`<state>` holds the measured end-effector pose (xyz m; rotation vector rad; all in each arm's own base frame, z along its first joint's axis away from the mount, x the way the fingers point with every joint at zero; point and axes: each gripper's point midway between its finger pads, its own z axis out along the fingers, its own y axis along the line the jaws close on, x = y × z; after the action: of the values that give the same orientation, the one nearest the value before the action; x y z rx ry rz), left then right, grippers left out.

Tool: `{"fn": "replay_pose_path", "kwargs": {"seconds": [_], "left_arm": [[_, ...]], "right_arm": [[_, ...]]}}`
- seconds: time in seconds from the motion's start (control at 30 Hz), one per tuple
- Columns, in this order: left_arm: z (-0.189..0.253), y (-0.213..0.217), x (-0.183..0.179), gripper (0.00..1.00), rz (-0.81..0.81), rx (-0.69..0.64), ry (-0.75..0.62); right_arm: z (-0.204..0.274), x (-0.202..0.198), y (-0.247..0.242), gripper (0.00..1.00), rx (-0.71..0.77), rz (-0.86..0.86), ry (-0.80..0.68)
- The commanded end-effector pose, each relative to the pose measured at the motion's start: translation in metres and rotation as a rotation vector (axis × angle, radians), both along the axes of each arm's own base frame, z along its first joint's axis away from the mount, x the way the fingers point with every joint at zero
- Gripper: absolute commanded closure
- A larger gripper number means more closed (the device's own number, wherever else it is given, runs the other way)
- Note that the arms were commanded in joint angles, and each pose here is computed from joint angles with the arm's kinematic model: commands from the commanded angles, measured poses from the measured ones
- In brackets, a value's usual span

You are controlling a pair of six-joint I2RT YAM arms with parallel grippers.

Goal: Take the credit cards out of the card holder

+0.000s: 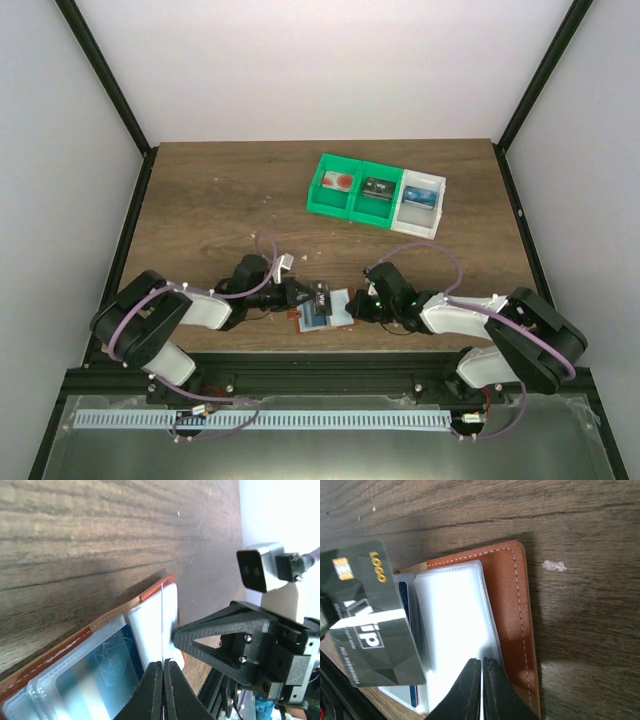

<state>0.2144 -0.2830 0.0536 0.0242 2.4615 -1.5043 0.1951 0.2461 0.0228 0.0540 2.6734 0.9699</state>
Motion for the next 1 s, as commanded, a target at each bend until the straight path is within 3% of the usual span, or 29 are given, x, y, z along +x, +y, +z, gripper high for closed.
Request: {"fn": "replay_pose_path", "kwargs": {"seconds": [0.0,0.23,0.53,0.77,0.97], "left_arm": [[0.003,0.014,0.01,1.0,0.083,0.046,-0.05],[0.029,0.028,0.019,1.0,0.191,0.027,-0.107],[0.084,0.022,0.013,1.0,0.213,-0.209,-0.109],[0.106,0.023,0.006,1.0,0.208,-0.315,-0.118],[0.113,0.025,0.002,1.0,0.209,-0.364,-0.116]], "right_arm": [[-0.014,-0.016,-0.012,0.94,-0.053,0.008,0.054],[0.025,-0.01,0.006,0.92,0.121,0.006,-0.017],[0.095,-0.008,0.031,0.68,0.445,0.025,-0.123],[0.13,-0.004,0.041,0.58,0.572,0.042,-0.169],[0.13,-0.003,0.054,0.58,0.582,0.089,-0.142]]}}
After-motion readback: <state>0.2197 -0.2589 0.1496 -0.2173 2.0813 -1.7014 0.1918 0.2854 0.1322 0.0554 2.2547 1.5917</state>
